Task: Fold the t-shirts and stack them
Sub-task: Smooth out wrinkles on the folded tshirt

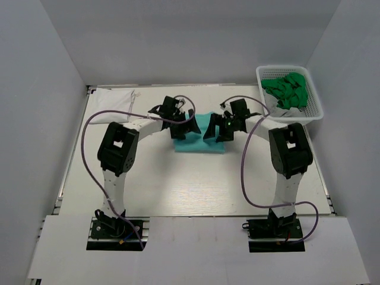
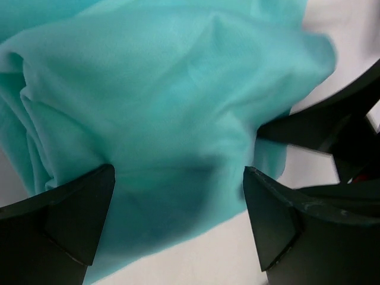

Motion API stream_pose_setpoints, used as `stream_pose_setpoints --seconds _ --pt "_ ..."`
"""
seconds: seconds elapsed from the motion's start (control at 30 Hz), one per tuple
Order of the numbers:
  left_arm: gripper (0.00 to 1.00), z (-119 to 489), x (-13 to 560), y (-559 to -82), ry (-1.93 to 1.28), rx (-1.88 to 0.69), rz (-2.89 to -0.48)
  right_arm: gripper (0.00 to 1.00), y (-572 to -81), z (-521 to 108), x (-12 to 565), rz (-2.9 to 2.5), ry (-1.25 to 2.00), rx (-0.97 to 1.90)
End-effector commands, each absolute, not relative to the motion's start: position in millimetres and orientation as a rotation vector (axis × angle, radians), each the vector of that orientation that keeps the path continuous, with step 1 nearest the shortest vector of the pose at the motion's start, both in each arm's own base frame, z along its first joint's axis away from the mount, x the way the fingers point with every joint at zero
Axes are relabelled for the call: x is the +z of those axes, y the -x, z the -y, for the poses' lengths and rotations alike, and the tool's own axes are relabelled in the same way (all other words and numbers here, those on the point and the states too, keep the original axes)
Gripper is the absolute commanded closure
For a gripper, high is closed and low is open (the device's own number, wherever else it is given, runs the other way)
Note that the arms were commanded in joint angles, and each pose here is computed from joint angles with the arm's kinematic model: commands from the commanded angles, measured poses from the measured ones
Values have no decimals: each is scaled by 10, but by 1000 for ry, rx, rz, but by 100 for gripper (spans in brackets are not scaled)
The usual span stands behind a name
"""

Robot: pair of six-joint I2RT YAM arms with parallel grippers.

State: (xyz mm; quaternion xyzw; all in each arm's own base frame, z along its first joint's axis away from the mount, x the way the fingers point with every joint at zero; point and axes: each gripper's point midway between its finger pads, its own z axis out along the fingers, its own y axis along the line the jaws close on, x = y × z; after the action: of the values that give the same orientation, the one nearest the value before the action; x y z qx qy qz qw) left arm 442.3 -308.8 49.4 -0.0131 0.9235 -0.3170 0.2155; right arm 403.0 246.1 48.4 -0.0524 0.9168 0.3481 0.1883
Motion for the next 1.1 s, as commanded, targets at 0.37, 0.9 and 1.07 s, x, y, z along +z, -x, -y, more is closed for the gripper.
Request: stream_pose_setpoints --seconds 0.37,0.9,1.07 --pt "0 2193 1370 -2573 -27 -655 -2712 10 -2021 -2317 1155 -2675 465 974" --pt "21 2591 1064 -3011 -236 -675 -2668 10 -2269 -1797 866 -2788 -44 561" --pt "40 2651 793 -2990 -292 -626 -2761 10 -2289 -1855 776 -2802 -82 646"
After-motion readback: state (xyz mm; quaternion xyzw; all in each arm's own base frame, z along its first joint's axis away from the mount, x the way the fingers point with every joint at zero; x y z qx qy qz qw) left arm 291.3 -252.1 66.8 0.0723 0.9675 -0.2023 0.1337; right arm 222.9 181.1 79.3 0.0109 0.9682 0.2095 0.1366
